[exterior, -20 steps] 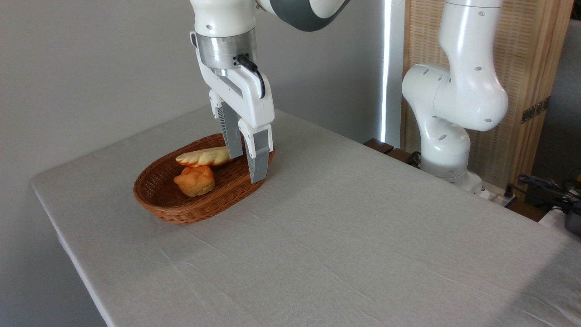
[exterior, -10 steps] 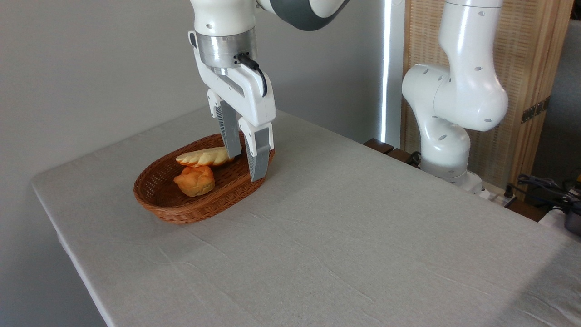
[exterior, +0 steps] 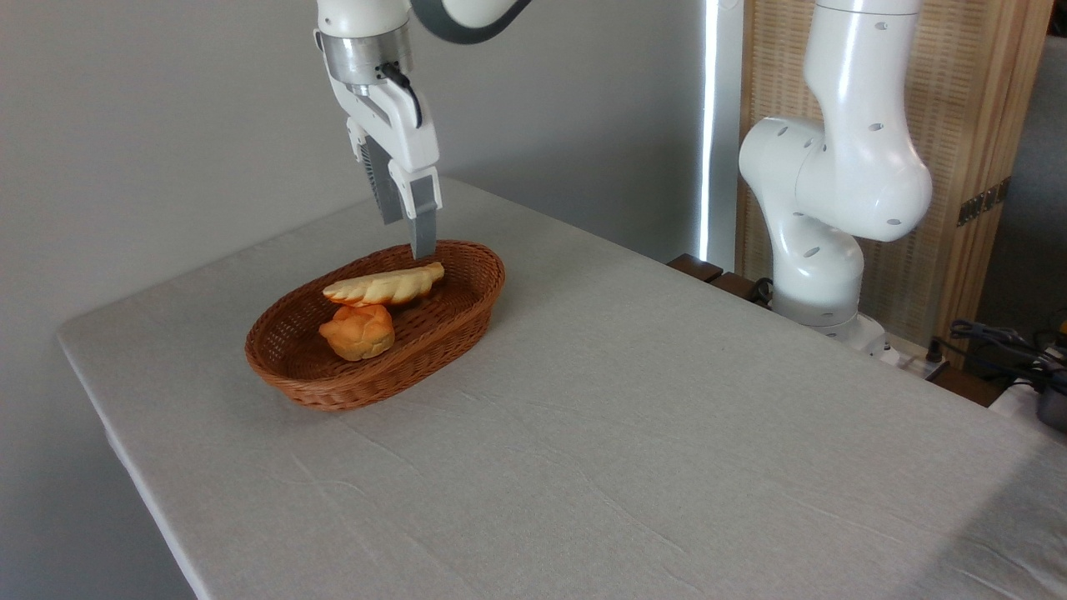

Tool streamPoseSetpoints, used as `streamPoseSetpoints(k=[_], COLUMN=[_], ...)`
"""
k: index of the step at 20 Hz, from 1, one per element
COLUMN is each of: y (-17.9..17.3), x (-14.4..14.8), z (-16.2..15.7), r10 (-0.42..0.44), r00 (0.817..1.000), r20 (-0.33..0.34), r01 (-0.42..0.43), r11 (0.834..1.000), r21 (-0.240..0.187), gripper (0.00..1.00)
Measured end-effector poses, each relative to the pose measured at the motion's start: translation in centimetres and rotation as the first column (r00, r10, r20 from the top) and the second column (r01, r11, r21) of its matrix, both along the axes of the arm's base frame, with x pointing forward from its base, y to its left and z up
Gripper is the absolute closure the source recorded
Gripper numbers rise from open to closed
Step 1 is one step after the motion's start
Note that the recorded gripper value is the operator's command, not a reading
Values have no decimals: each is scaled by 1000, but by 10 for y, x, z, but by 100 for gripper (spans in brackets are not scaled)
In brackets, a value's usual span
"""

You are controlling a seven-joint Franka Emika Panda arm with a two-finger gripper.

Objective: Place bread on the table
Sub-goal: 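Move the open gripper over the croissant and lower toward it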

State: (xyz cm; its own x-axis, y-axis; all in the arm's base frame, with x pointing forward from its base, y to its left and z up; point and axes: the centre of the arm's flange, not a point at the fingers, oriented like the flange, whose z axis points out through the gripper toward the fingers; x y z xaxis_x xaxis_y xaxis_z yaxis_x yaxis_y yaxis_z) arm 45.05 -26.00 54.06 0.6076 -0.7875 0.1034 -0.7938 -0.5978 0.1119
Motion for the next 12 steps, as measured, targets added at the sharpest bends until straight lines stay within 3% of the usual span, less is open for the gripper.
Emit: streamPoseSetpoints(k=[6, 12], y=[-69, -80], x=[0, 8], z=[-49, -73], r10=[101, 142], r00=[995, 989], r20=[-18, -42], r01=[-101, -144], r11=[994, 988], r21=[-49, -63], gripper=[0, 0])
